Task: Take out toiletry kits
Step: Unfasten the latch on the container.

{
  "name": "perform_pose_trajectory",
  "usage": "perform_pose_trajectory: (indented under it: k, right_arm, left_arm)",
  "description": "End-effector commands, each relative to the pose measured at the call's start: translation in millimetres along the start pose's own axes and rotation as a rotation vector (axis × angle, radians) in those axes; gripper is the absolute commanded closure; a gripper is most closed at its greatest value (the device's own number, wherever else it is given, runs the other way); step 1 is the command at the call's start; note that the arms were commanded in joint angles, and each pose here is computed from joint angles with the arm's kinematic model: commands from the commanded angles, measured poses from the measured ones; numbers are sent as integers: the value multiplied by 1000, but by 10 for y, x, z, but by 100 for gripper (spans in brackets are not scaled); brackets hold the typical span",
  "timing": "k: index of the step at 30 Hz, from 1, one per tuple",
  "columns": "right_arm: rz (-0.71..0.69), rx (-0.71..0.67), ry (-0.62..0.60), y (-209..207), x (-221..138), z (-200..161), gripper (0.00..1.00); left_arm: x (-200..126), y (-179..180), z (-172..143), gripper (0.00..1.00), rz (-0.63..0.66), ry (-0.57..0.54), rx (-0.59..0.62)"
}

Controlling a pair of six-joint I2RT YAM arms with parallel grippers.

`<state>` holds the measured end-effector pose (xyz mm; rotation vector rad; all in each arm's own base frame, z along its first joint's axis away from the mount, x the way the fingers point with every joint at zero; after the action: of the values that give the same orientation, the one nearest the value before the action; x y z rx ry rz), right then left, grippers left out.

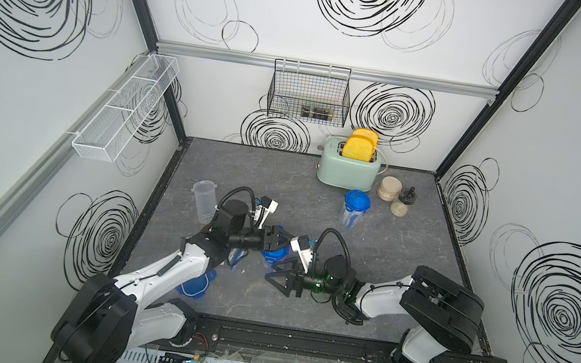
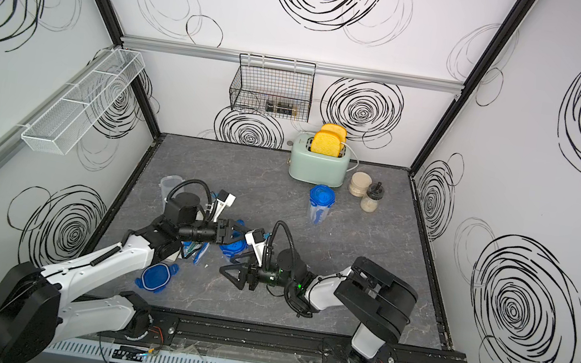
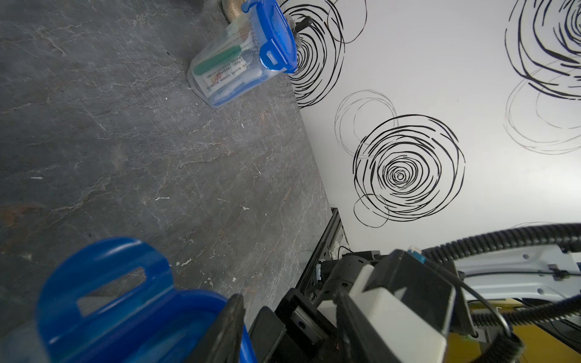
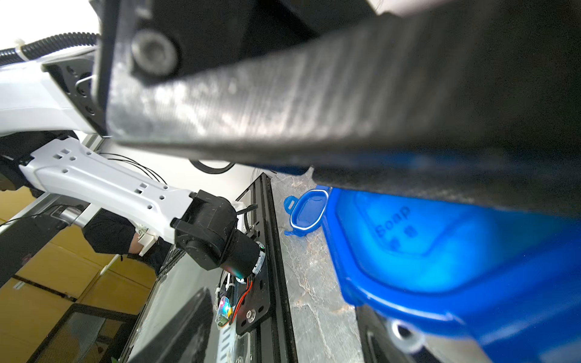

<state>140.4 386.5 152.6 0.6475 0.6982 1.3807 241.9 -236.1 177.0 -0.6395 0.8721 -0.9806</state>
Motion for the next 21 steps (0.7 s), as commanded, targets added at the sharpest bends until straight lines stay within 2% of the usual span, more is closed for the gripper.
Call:
perform_pose_trajectory:
  k: [1,13,21]
  right_arm:
    - [197,-155,-69,461,-36,275,26]
    - [337,-197,-1,665,-73,202,27]
    - [300,-180,28,599,-61,164,27]
  left_arm:
    - [26,487,-645,48,148,174,-208]
    - [37,513,-649,48,159,175,-209]
    - [38,512,-646,48,159,174,-208]
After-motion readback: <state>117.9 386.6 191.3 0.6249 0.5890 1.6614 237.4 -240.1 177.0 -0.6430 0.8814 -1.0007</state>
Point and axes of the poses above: each gripper's point midway between its finger pads, its own x axis out along the fingers, its own y axis along the line the jaws close on, z = x × y, the point moved 1 cm from there along -x, back along the fingers, and after that the axes turned 8 degrees about x, right-handed, at the moved point
